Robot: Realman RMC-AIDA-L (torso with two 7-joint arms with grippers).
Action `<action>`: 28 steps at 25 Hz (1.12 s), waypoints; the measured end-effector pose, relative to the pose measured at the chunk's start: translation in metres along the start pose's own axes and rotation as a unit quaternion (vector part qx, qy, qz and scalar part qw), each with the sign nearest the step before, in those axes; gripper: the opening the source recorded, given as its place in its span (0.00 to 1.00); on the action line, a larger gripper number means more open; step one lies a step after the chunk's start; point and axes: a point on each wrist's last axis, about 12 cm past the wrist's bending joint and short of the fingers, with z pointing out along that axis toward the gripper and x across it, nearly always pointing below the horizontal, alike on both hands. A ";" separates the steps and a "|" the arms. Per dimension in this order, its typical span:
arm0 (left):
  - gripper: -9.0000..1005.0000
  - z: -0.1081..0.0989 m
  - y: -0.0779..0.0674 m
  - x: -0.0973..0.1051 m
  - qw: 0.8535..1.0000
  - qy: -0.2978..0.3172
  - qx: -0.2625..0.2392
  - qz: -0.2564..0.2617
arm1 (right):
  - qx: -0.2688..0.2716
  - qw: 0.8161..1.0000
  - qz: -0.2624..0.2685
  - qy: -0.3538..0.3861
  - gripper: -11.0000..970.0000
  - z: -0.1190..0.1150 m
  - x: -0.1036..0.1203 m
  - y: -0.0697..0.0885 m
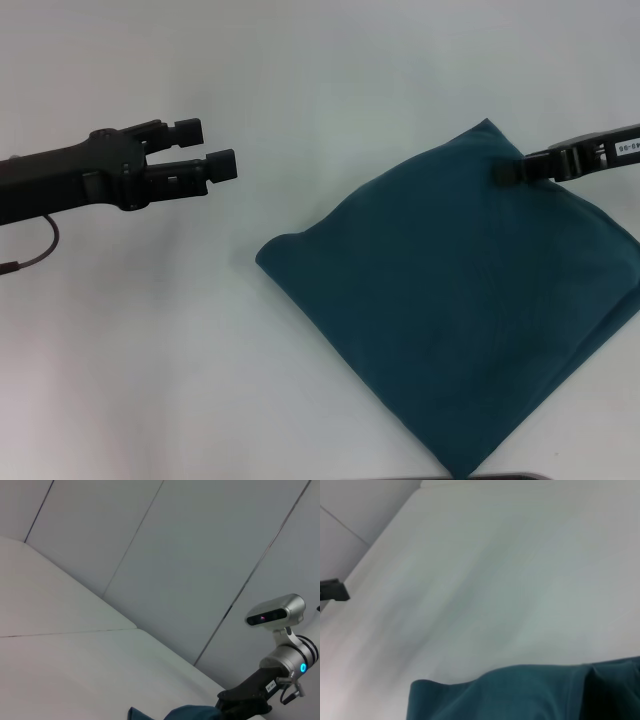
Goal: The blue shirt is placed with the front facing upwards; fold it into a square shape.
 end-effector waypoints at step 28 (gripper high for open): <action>0.93 0.000 0.000 0.000 1.000 -0.001 0.000 0.000 | 0.039 0.999 0.026 0.017 0.04 -0.002 0.015 -0.010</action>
